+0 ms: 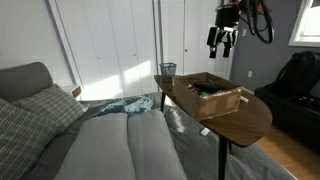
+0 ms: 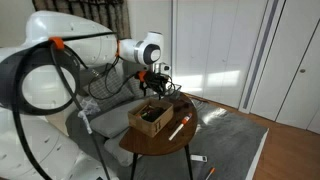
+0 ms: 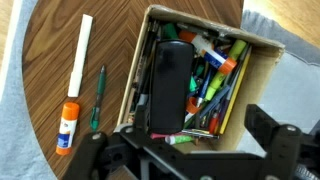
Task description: Pour the contents in the basket into the brown box
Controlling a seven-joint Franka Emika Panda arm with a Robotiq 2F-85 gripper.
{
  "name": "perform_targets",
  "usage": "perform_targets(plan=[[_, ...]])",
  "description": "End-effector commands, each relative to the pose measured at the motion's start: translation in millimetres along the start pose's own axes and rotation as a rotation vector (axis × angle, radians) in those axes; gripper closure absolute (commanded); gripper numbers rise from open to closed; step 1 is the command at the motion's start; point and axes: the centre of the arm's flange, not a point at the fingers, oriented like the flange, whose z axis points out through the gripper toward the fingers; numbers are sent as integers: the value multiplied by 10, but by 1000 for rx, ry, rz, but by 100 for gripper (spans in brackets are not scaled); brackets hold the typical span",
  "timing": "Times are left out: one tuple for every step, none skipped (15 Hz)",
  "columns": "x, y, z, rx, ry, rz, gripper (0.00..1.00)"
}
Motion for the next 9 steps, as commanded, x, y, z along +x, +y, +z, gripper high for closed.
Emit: perform_targets(plan=[[0, 0, 0, 0, 0, 0, 0], [30, 19, -26, -9, 30, 40, 0], [59, 62, -73, -17, 68, 89, 0], [98, 143, -163, -28, 124, 142, 0], [135, 207, -249, -38, 164, 172, 0], [206, 332, -378, -47, 213, 202, 0], [250, 413, -464, -61, 257, 238, 0], [309, 512, -545, -69, 297, 264, 0], [399, 601, -626, -67, 315, 271, 0]])
